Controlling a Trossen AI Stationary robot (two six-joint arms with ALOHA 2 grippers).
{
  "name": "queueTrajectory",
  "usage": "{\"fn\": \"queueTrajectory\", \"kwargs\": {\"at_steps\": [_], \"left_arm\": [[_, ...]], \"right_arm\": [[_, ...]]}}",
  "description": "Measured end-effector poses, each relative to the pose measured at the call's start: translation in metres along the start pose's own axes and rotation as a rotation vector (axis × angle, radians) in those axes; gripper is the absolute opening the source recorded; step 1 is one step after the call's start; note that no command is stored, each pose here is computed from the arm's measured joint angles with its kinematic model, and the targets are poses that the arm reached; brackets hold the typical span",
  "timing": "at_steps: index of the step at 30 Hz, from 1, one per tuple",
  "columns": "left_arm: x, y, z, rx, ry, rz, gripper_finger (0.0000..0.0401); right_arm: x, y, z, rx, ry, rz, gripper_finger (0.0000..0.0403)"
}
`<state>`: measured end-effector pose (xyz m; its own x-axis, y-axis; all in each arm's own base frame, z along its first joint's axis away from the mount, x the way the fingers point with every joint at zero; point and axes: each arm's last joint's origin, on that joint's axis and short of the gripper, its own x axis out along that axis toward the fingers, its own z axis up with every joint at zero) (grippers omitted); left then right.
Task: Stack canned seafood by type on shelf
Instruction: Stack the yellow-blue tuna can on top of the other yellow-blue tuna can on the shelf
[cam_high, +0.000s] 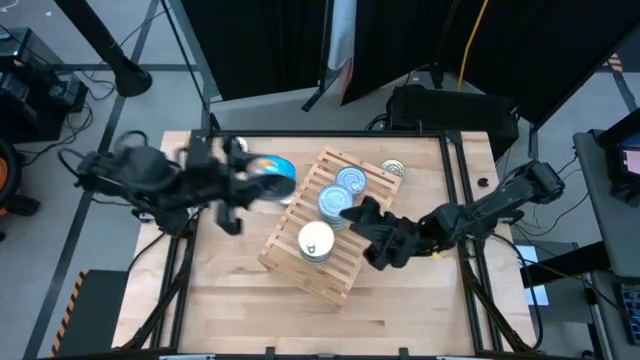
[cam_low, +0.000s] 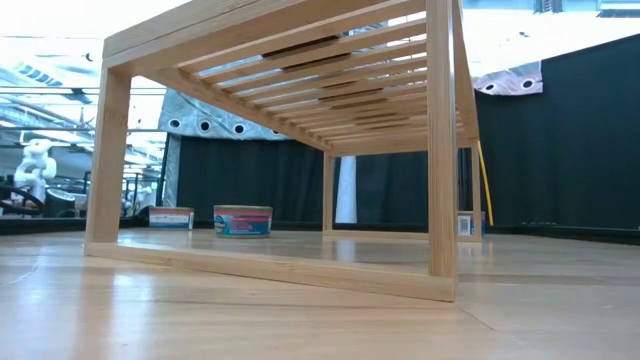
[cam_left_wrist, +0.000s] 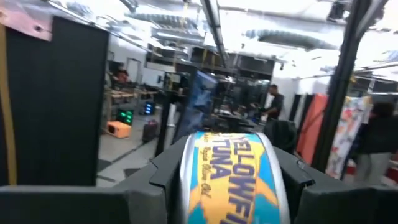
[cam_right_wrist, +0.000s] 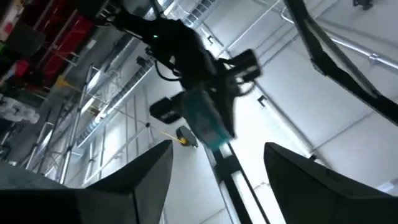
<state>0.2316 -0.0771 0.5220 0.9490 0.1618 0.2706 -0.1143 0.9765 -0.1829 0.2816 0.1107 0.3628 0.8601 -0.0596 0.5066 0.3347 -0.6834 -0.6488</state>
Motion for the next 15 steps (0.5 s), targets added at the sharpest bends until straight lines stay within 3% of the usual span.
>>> {"fn": "queueTrajectory", "kwargs": {"at_steps": [6,15], "left_arm": [[0.035,-0.010,-0.032,0.022,0.012,-0.023,0.0134],[0.046,-0.008,-0.044,-0.042,0.035,-0.043,0.0144]], "right_arm": [[0.013,0.017,0.004,0.010,0.027,0.043,0.0242],[0.032,0.026,0.008,-0.151,0.045,0.057,0.0242]]}}
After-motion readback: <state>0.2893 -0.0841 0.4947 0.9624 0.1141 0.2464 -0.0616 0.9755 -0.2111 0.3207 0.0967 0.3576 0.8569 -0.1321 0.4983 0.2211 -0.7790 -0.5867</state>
